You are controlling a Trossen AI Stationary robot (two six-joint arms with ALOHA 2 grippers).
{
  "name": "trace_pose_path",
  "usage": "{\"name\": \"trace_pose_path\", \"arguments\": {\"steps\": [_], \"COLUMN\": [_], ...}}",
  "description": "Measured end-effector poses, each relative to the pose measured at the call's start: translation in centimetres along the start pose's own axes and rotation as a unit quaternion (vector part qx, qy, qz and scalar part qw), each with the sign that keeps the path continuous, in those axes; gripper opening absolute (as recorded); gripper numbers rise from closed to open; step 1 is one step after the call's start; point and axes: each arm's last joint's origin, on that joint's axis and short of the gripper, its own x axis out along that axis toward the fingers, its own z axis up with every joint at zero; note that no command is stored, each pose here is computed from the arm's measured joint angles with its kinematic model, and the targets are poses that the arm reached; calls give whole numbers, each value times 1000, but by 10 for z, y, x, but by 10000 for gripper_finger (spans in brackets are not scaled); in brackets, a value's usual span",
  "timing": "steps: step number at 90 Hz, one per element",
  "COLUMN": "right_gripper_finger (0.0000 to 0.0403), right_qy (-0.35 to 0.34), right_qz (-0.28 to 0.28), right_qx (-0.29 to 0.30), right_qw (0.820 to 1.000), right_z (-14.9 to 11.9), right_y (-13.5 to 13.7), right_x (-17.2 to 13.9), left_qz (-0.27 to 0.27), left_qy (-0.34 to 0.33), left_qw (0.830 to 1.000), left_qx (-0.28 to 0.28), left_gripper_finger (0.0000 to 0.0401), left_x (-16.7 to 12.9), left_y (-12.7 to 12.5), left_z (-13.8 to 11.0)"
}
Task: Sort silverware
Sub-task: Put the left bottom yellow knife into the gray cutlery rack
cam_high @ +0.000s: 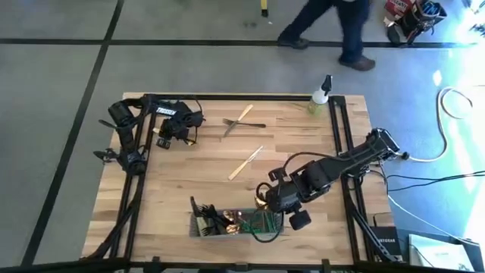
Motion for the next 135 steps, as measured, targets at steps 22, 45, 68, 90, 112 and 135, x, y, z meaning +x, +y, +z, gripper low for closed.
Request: {"name": "trace_pose_path", "arguments": {"steps": [22, 45, 68, 90, 112, 135], "right_gripper_finger": [85, 85, 85, 85, 85, 85], "right_qy": [-2, -12, -57, -117, -159, -193], "right_qz": [-2, -4, -39, -161, -187, -203], "right_qx": [3, 24, 38, 50, 62, 70], "right_qw": [1000, 1000, 997, 979, 967, 957], "right_z": [-1, -7, -20, -36, -50, -44], "right_y": [2, 1, -1, -9, -12, -13], "right_x": [-2, -16, -45, -79, -103, -98], "left_qz": [2, 29, 2, -27, -34, -37], "left_qy": [-7, -26, -159, -321, -424, -473], "left_qw": [1000, 999, 983, 936, 889, 861], "left_qx": [4, -25, -90, -144, -170, -184], "left_gripper_finger": [55, 54, 46, 9, 1, 1], "left_x": [-17, -37, -80, -125, -149, -159], "left_y": [-29, -54, -73, -92, -103, -103], "left_z": [15, 31, 34, 12, -6, -12]}}
